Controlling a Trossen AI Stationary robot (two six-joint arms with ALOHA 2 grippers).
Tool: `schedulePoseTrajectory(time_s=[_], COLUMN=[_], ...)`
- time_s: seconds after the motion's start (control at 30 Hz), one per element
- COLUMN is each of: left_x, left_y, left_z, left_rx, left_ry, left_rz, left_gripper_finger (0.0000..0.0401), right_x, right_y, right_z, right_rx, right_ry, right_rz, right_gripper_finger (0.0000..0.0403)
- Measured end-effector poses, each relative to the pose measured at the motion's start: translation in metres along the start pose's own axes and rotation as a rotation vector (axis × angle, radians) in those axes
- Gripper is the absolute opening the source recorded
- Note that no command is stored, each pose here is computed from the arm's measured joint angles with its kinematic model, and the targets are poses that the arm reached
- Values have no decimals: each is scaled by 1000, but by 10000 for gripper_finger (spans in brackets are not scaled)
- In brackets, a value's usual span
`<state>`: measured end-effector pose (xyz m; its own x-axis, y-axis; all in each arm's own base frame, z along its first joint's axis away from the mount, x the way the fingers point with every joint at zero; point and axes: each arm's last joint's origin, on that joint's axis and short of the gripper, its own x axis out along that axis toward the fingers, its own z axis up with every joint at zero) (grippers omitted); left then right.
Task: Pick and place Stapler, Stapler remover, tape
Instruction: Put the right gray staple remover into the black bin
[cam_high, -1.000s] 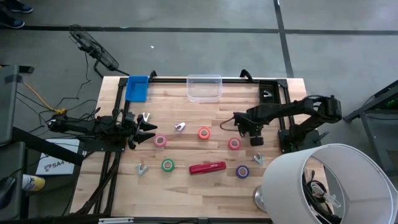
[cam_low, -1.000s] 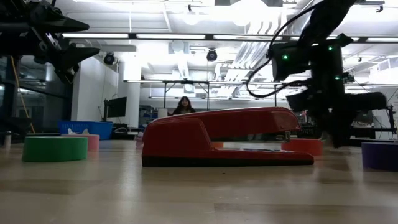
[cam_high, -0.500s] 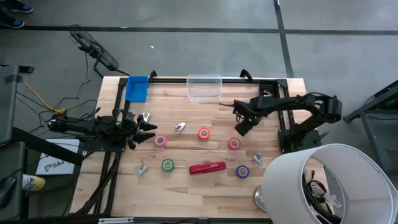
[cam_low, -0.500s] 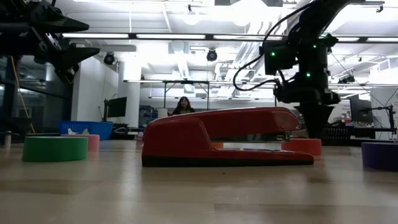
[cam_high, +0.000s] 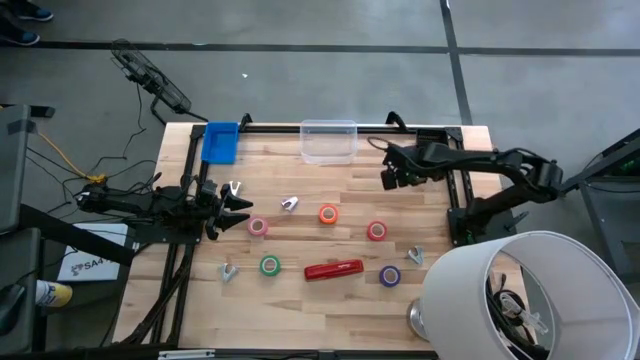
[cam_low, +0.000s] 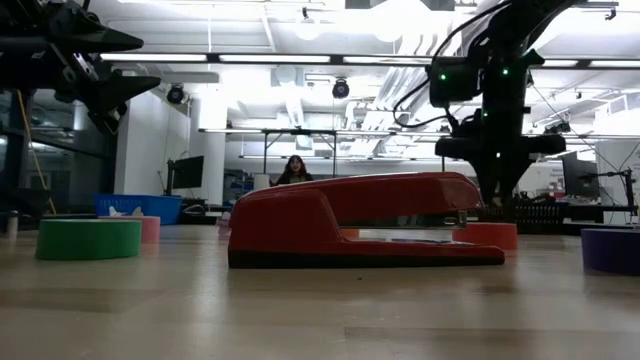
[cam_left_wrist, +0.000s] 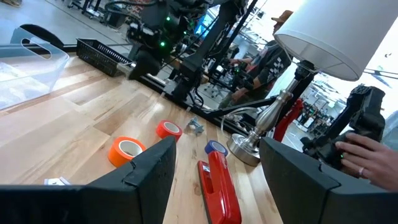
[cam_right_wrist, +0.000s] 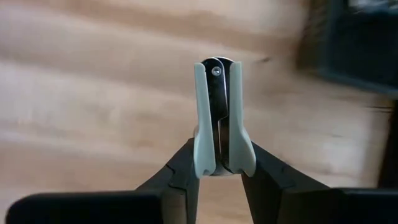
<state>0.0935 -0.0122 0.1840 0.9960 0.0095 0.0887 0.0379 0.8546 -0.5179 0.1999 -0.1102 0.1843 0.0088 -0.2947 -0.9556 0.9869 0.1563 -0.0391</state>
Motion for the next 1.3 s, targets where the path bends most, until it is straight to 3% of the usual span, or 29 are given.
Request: schedulePoseTrajectory(time_s=[0.63, 1.07, 1.3], left_x=[0, 0, 0], left_y=[0, 0, 0], left_z=[0, 0, 0], left_rx=[0, 0, 0], left_ry=[0, 0, 0], left_rz=[0, 0, 0], left_gripper_finger=[229, 229, 229], right_x=[0, 12, 22], right_y=[-32, -56, -60], right_z=[30, 47, 51], right_rx=[401, 550, 569], right_ry=[-221, -191, -146], right_rz=[-157, -245, -262], right_gripper_finger=[85, 86, 132])
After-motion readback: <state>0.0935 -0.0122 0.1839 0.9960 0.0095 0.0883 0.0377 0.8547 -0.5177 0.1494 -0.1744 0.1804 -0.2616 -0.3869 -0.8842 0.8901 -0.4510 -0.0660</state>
